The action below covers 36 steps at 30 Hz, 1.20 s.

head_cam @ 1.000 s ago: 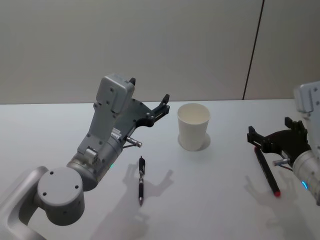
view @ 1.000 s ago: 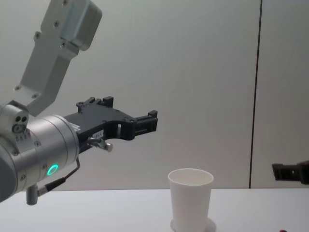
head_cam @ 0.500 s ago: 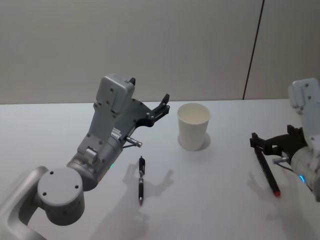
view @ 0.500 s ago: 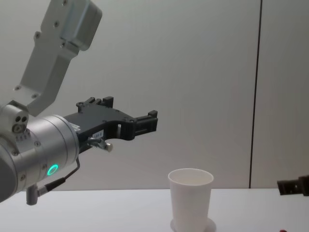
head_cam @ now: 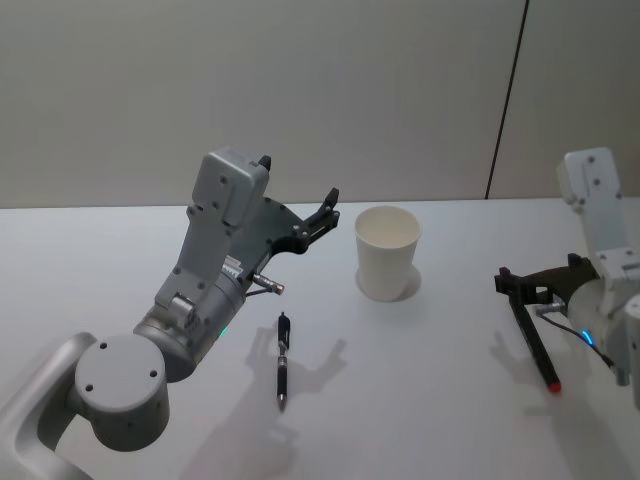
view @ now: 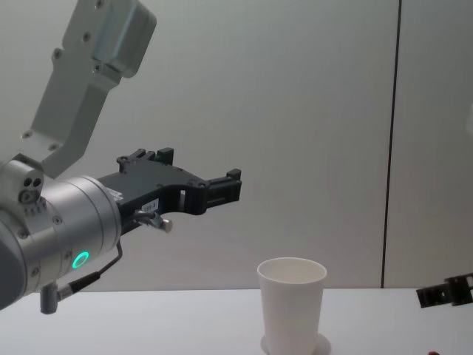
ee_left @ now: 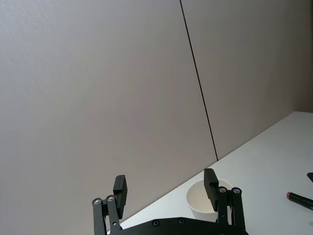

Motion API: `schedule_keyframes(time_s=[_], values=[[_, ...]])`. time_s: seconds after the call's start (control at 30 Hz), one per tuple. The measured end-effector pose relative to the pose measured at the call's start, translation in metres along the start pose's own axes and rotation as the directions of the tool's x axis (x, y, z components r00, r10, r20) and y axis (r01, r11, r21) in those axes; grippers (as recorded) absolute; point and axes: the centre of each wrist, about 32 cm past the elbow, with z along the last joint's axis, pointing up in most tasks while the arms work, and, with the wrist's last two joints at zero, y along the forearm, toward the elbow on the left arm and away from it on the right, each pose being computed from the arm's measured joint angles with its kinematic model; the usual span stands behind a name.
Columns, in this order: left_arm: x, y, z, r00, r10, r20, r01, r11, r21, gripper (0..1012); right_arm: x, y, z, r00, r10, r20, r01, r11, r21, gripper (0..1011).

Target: Place the pen into the pen holder.

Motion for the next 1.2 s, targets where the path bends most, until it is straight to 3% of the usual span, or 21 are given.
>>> schedule_keyframes(time_s=[0.7,1.2], values=[[0.0000,0.0000,0.0000,1.0000,0.000,0.000,0.000,1.0000,0.000,1004,-0.005,0.039,0.019,0.999,-0.028,-0.023,0.025,0.990,-0.140,1001],[0.0000,0.0000,0.0000,1.0000,0.000,0.000,0.000,1.0000,0.000,1004,-0.006,0.062,0.023,0.997,-0.050,-0.053,0.038,0.977,-0.207,1001]])
